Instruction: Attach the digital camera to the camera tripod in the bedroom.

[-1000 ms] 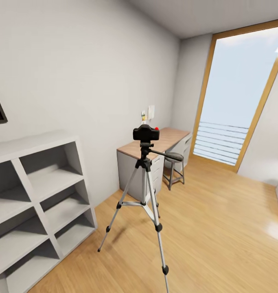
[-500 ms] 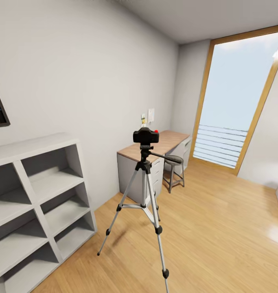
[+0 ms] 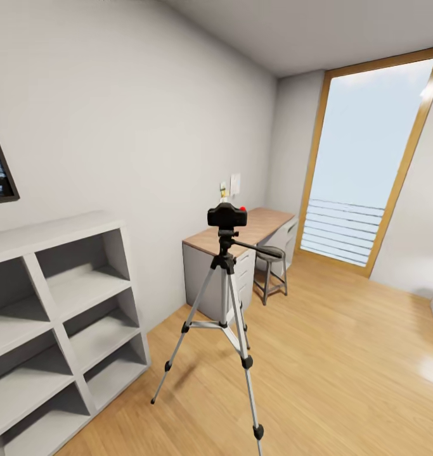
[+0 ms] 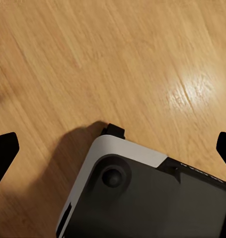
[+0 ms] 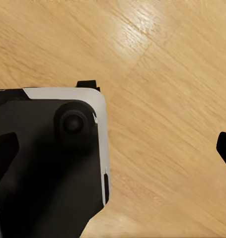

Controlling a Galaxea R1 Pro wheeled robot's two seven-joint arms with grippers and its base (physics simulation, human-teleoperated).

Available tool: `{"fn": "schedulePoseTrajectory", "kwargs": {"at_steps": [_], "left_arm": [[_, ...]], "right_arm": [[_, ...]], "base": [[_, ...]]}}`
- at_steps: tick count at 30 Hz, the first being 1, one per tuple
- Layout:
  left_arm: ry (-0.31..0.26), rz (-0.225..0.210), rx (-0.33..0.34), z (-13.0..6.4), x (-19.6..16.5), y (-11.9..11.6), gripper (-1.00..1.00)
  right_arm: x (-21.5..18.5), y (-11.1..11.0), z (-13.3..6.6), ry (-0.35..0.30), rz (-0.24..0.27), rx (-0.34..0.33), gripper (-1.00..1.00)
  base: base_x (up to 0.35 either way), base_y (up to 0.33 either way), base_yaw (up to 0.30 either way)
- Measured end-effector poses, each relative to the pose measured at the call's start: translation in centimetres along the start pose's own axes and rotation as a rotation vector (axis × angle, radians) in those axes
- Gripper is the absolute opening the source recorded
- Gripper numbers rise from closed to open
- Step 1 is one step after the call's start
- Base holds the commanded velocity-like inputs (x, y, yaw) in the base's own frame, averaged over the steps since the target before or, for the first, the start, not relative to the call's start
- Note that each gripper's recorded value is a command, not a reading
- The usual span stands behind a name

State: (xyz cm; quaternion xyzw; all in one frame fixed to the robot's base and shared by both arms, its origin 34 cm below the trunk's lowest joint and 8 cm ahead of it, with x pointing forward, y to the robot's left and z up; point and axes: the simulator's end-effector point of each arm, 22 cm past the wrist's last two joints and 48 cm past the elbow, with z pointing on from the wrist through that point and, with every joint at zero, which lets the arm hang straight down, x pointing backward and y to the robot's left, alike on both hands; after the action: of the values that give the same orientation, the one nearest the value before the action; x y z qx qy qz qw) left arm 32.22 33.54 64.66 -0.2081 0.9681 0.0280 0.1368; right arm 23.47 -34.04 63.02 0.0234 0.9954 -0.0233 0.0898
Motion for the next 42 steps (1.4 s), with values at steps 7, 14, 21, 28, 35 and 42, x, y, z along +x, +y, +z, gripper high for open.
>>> {"fn": "schedulePoseTrajectory", "kwargs": {"at_steps": [7, 14, 21, 28, 35, 42], "left_arm": [[-0.01, -0.001, 0.005, -0.1, -0.4, -0.2, 1.0], [-0.021, -0.002, 0.009, -0.3, -0.8, -0.3, 1.0], [-0.031, -0.004, 0.013, -0.4, -1.3, -0.5, 1.0], [-0.042, -0.005, 0.018, -0.6, -1.7, -0.7, 1.0], [-0.052, -0.006, 0.022, -0.7, -2.1, -0.8, 1.0], [-0.062, -0.007, 0.027, -0.9, -2.5, -1.0, 1.0]], "right_arm": [[0.7, 0.6, -0.1, -0.001, 0.004, -0.008, 1.0], [0.3, 0.7, -0.1, -0.011, 0.006, -0.009, 1.0], [-0.1, 0.8, -0.2, -0.023, 0.006, -0.011, 1.0], [-0.6, 0.9, -0.2, -0.034, 0.009, -0.012, 1.0], [-1.0, 0.9, -0.3, -0.045, 0.01, -0.013, 1.0], [-1.4, 1.0, -0.4, -0.057, 0.01, -0.014, 1.0]], "base": [[0.0, 0.0, 0.0], [0.0, 0.0, 0.0], [0.0, 0.0, 0.0], [0.0, 0.0, 0.0], [0.0, 0.0, 0.0], [0.0, 0.0, 0.0]]}}
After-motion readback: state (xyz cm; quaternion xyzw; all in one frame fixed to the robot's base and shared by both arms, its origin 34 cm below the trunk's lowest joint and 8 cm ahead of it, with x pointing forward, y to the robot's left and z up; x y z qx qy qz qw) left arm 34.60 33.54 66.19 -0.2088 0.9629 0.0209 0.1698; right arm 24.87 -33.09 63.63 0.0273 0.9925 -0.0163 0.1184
